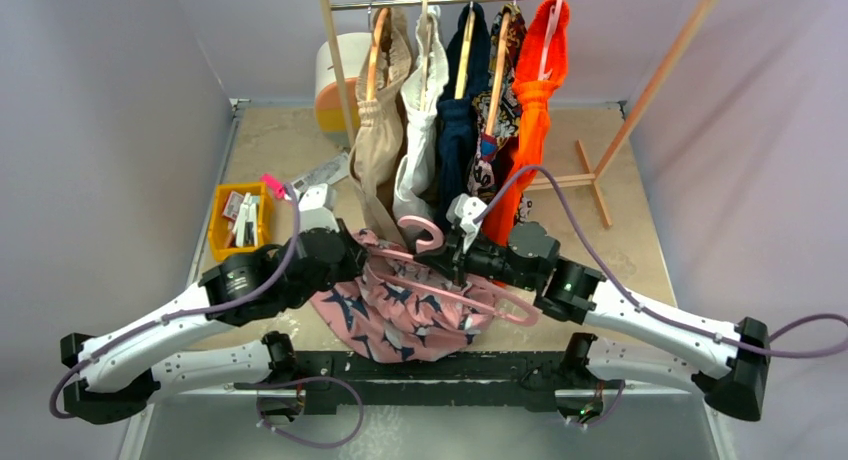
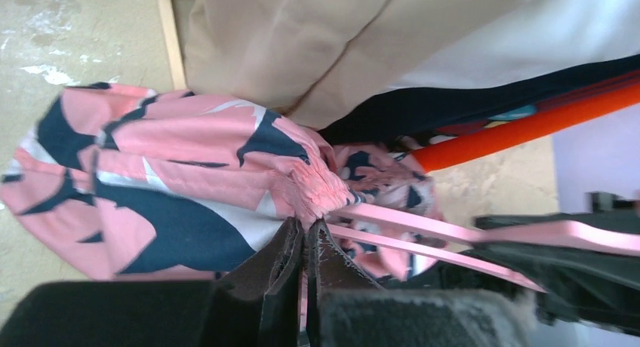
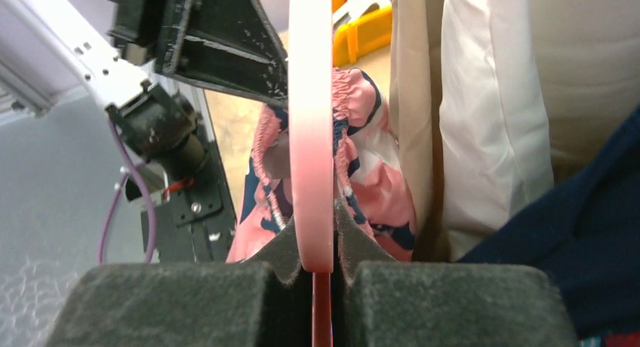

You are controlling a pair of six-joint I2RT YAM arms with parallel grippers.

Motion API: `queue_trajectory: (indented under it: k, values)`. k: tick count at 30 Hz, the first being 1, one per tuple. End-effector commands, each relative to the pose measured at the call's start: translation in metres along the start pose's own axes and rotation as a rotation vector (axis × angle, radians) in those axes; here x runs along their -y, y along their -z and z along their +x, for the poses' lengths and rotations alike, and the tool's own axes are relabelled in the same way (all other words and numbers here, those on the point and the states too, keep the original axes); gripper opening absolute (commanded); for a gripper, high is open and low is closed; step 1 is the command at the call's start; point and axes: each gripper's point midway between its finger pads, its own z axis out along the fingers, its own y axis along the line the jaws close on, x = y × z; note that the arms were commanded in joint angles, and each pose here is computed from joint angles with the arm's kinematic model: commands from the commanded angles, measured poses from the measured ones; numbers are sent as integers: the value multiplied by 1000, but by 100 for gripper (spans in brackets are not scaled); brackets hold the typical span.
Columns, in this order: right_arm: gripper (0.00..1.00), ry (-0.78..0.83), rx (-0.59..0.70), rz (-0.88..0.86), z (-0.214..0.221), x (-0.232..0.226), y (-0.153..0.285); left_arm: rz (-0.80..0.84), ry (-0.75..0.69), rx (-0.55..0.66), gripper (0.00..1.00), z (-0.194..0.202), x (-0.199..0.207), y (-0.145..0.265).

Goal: Place the shorts on the hanger
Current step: Hang the shorts on the hanger.

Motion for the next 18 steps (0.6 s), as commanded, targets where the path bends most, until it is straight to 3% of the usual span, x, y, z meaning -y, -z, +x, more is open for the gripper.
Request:
queue_trajectory:
  k: [1,9,18]
  values:
    - [0,-19,303,96,-69,6,-16,161,78,70,0,-43,32,36]
    - [0,-20,505,199,-119,3,-34,282,137,123,0,-82,49,82]
    - [0,56,537,96,-153,-30,-37,339,135,183,0,-121,54,125]
